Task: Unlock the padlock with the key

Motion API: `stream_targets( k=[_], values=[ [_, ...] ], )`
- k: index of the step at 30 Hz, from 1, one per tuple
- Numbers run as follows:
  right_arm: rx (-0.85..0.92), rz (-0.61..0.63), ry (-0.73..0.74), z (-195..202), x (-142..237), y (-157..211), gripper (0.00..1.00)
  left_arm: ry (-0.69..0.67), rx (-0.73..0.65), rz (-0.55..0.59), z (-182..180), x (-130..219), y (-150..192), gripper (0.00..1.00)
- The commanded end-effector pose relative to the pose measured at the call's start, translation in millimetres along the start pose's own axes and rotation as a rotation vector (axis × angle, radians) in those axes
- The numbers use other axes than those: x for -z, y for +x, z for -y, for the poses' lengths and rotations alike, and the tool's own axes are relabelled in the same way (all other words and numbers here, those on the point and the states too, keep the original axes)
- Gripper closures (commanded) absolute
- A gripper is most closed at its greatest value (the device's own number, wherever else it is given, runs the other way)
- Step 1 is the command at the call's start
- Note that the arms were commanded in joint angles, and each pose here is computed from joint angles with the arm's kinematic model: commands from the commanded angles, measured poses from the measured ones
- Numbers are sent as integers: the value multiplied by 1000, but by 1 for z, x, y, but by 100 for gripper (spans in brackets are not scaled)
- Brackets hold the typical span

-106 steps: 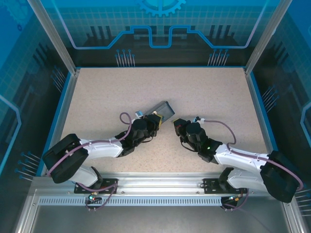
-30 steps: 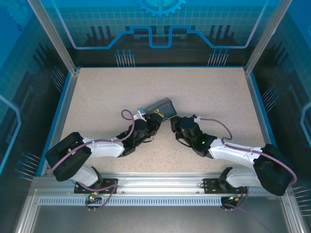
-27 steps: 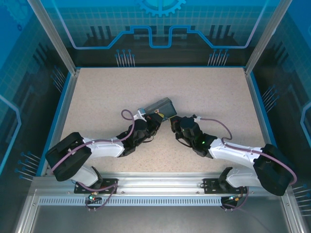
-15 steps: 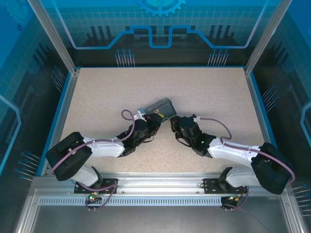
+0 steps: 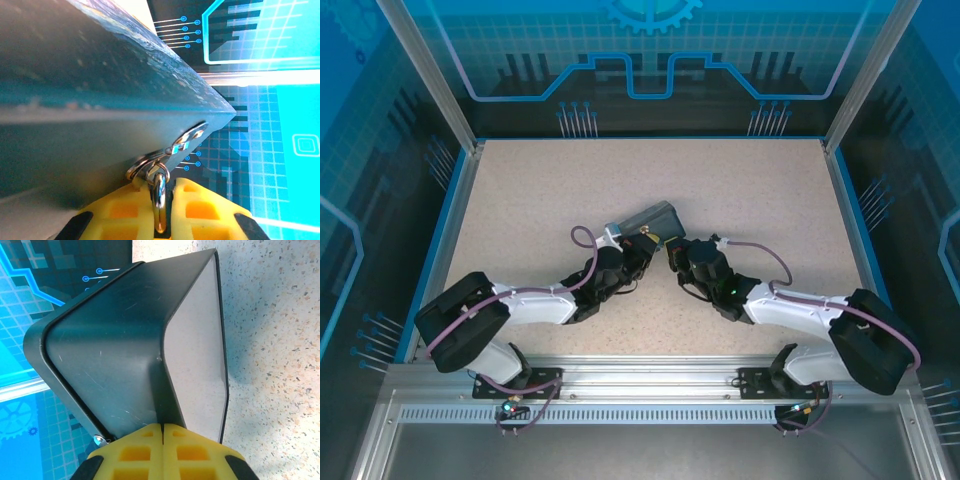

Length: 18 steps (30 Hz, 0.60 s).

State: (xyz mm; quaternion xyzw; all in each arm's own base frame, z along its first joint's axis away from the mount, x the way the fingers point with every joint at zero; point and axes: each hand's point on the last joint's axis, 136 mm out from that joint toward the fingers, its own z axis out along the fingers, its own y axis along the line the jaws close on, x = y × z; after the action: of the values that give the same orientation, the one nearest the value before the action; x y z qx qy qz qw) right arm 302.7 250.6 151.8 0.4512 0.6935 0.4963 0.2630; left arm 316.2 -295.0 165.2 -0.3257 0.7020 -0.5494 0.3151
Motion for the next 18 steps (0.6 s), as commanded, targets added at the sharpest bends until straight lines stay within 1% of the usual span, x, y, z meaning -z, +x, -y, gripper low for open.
stream_targets(
  k=[1, 5, 9, 13, 18],
  values=[
    [4, 46, -18, -1, 11, -13, 100, 110, 16, 19, 30, 4, -3, 100],
    [5, 88, 7, 9, 25, -25, 100, 110, 34, 31, 29, 6, -5, 100],
    [6, 108, 3, 10, 37, -32, 100, 117, 49, 35, 33, 8, -7, 100],
    [5, 105, -22, 1, 41, -30, 100, 133, 77, 33, 38, 10, -7, 100],
    [-5, 83, -37, -4, 36, -22, 100, 144, 91, 28, 44, 11, -7, 100]
  ],
)
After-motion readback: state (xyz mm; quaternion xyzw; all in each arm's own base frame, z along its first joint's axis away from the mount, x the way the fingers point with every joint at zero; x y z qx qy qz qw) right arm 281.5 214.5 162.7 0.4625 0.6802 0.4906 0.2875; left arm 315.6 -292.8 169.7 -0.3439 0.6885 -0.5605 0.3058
